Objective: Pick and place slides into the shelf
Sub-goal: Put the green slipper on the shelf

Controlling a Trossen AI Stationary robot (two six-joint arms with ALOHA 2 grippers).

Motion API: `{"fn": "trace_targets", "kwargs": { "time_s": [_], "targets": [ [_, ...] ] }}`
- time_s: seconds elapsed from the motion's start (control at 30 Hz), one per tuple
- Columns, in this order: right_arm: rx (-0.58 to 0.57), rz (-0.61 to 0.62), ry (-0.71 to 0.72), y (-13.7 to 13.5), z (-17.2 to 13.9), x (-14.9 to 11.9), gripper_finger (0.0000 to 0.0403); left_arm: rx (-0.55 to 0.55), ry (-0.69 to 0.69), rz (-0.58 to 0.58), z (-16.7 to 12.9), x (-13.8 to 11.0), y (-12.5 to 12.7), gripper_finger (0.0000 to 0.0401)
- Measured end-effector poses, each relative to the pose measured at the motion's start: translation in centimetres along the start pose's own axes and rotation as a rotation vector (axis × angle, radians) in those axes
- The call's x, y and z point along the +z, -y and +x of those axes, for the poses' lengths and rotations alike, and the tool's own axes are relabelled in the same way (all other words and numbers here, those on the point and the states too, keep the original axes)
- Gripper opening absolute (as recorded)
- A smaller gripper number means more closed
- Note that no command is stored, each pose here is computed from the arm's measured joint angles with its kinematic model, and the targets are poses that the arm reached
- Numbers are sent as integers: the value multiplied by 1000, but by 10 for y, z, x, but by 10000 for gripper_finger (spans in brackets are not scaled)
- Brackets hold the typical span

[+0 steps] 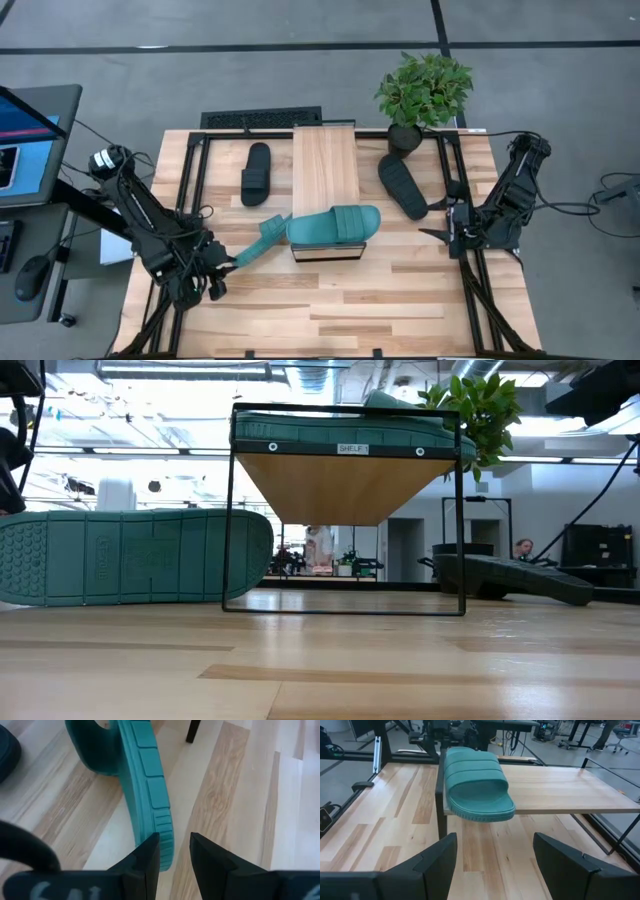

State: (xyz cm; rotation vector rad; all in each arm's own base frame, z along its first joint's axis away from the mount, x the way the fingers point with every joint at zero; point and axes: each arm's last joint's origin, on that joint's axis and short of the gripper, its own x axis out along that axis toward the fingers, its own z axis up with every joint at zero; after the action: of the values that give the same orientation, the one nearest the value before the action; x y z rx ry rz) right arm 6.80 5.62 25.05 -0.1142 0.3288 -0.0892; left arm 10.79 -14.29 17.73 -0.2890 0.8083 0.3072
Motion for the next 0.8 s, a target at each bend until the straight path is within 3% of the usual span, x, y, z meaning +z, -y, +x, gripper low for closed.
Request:
{"fn": "trace_targets", "kwargs": {
  "time_s": [0.27,0.8],
  "targets": [
    [0,0,0,0,0,0,255,4,-53,4,0,-2,-1,96],
    [0,0,0,0,0,0,255,11,-8,80,-1,0,-2,96]
  ]
}}
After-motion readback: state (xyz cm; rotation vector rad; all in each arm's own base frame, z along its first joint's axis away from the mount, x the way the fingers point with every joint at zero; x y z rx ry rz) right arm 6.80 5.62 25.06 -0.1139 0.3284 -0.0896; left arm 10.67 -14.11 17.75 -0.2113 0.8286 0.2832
